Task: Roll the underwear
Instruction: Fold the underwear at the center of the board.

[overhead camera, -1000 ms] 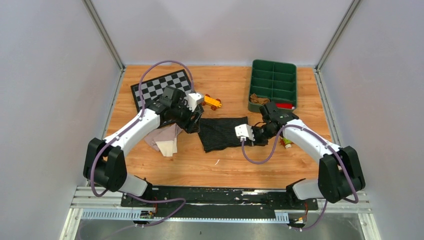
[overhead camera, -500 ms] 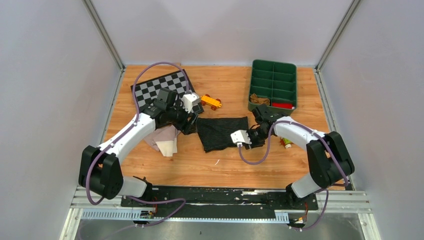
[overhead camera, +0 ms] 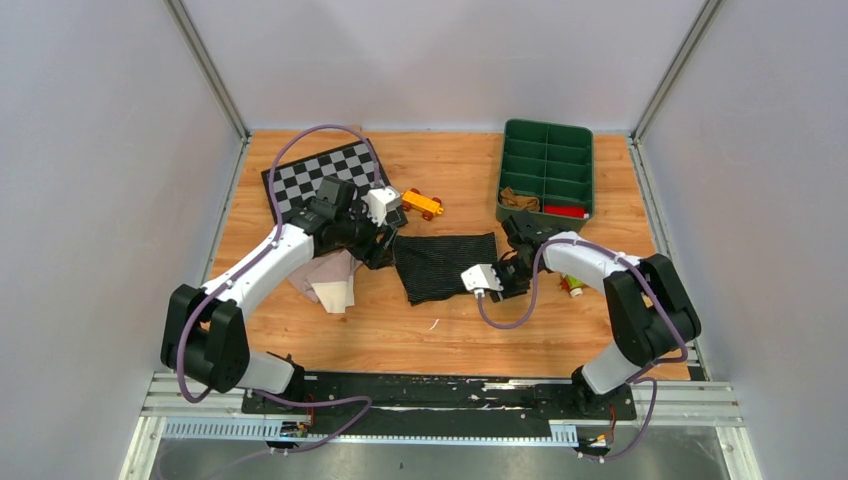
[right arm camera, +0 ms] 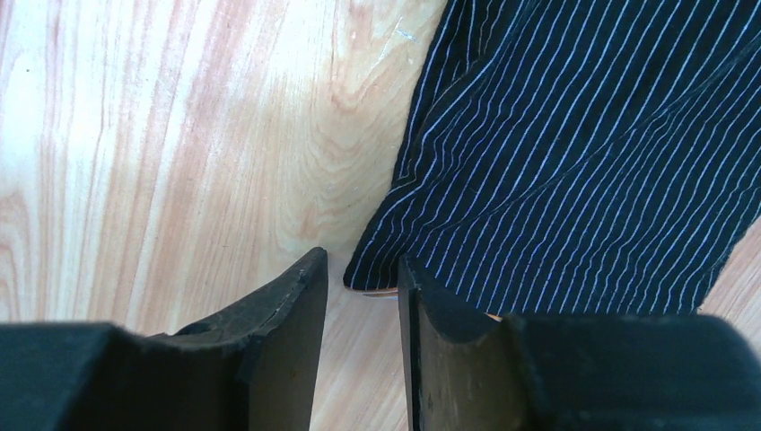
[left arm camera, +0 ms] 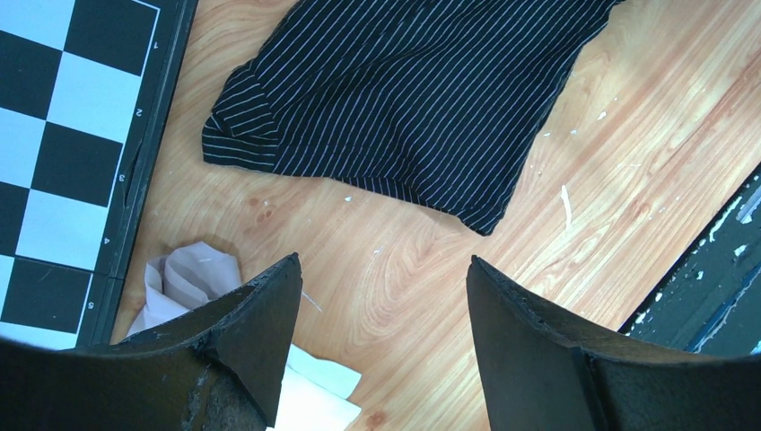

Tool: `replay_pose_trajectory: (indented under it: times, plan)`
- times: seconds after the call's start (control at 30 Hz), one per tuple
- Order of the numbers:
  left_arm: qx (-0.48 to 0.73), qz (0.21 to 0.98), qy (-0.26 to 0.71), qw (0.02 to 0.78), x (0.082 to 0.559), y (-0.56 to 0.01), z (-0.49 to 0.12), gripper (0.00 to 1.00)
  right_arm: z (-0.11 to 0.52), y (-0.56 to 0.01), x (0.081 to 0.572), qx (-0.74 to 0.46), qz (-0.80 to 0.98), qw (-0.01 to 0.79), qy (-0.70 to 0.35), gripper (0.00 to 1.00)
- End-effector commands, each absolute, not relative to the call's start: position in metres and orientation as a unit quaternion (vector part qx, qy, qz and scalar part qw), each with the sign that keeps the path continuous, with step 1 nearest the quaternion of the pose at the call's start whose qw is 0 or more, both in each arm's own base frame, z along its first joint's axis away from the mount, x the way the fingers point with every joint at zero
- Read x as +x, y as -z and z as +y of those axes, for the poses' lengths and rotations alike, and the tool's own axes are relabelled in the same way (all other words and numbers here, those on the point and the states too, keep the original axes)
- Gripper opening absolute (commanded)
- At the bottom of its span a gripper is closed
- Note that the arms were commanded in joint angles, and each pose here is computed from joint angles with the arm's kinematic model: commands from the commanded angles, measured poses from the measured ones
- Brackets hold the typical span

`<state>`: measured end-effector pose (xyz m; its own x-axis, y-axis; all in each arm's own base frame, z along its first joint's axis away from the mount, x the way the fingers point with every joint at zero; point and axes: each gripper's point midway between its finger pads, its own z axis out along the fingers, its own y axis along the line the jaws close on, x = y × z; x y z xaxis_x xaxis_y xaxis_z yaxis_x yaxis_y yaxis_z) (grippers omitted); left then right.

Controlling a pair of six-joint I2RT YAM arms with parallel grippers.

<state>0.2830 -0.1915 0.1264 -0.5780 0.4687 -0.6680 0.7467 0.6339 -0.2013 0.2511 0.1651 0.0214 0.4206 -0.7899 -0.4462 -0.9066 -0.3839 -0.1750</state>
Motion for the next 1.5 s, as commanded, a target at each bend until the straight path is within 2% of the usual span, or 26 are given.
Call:
replay_pose_trajectory:
  times: [0.0,0.13,0.17,0.23,0.27,0.3,0.6,0.97,1.47]
  plan:
    - [0.372,0.839,0.243,0.312,0.293,-0.139,-0.196,0.75,0.162,-0.008,0.248,-0.833,0.502,0.18,-0.146,0.35]
    - [0.428,0.818,0.24,0.302,0.283,-0.131,-0.193,0.74,0.149,0.012,0.256,-0.837,0.51,0.166,-0.107,0.3]
    - [0.443,0.811,0.231,0.303,0.281,-0.128,-0.19,0.73,0.145,0.016,0.255,-0.837,0.513,0.16,-0.104,0.26]
    - [0.476,0.795,0.215,0.309,0.277,-0.121,-0.184,0.73,0.143,0.017,0.252,-0.83,0.526,0.148,-0.115,0.07]
    - [0.491,0.786,0.208,0.312,0.274,-0.118,-0.181,0.73,0.143,0.018,0.25,-0.827,0.53,0.142,-0.122,0.01]
    - [0.503,0.779,0.203,0.314,0.272,-0.115,-0.179,0.73,0.144,0.017,0.247,-0.825,0.533,0.138,-0.129,0.0]
    - [0.628,0.678,0.193,0.329,0.245,-0.106,-0.193,0.71,0.184,-0.035,0.224,-0.713,0.626,0.115,-0.294,0.0]
    - [0.716,0.585,0.229,0.304,0.217,-0.083,-0.255,0.64,0.172,-0.017,0.228,-0.693,0.656,0.104,-0.281,0.0]
    - [0.735,0.578,0.216,0.281,0.215,-0.073,-0.25,0.62,0.166,-0.009,0.229,-0.674,0.674,0.106,-0.284,0.0]
